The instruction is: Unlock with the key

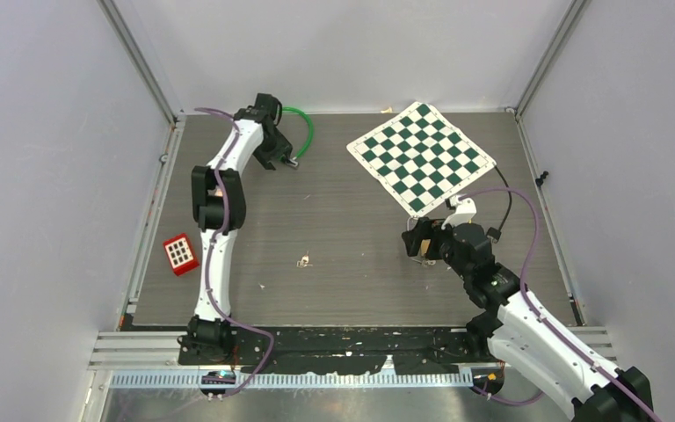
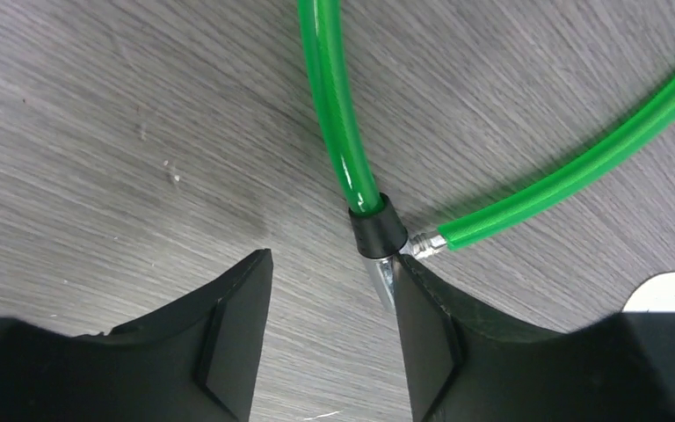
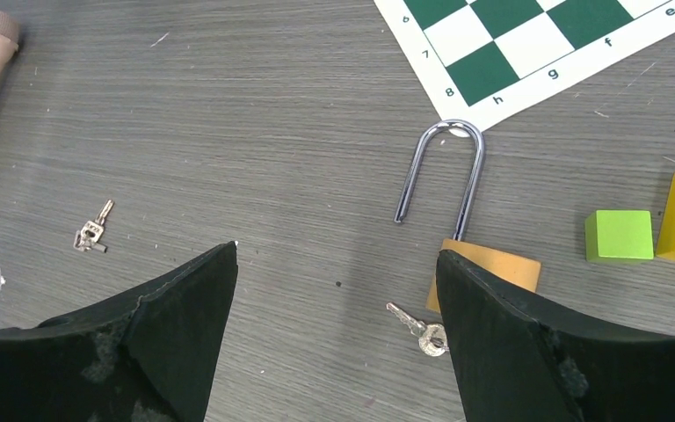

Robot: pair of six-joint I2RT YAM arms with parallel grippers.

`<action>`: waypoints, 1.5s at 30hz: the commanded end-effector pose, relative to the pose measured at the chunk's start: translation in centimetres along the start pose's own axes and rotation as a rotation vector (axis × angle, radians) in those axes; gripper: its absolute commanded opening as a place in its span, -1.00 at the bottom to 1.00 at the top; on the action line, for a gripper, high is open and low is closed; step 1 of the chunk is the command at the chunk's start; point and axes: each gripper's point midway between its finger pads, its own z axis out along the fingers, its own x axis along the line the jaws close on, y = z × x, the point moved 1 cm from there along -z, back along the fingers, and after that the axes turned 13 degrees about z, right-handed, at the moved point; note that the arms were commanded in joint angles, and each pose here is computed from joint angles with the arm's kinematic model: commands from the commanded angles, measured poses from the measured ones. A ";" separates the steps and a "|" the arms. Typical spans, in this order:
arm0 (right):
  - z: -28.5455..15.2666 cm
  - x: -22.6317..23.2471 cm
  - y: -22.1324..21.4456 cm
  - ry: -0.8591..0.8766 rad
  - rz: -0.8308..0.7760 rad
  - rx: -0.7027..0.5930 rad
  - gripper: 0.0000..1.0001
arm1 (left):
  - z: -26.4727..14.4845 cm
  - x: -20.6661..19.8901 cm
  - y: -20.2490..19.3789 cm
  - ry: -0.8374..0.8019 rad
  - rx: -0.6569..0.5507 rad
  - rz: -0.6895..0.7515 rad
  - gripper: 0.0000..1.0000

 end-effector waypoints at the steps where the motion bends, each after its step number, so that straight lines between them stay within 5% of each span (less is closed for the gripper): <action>1: -0.1 0.4 0.9 0.017 -0.008 -0.045 0.80 | -0.7 -0.8 -0.5 -0.047 0.046 -0.007 0.00; 5: -0.3 0.2 1.0 0.010 0.004 -0.057 0.80 | -1.3 0.1 -2.5 -0.028 0.121 0.034 -0.22; 12: -0.6 0.3 1.0 0.019 0.014 -0.065 0.81 | -2.9 1.5 -6.0 -0.024 0.162 0.111 -0.23; 16: -0.8 0.2 0.7 0.023 0.019 -0.058 0.81 | -4.7 -0.1 -3.8 -0.151 0.009 0.094 0.13; 22: -1.1 -0.2 0.3 0.013 0.025 -0.051 0.81 | -5.6 -3.0 1.7 -0.386 -0.229 0.010 0.33; 28: -1.2 -0.6 -0.1 -0.006 0.030 -0.038 0.81 | -5.3 -5.8 6.0 -0.499 -0.336 0.015 0.66; 34: -1.2 -0.7 -0.2 -0.020 0.044 -0.025 0.82 | -1.2 -8.1 6.0 -0.556 -0.229 -0.017 0.90; 45: -1.5 -0.9 -0.3 -0.032 0.065 -0.026 0.82 | 0.4 -7.7 1.0 -0.573 -0.033 -0.049 0.92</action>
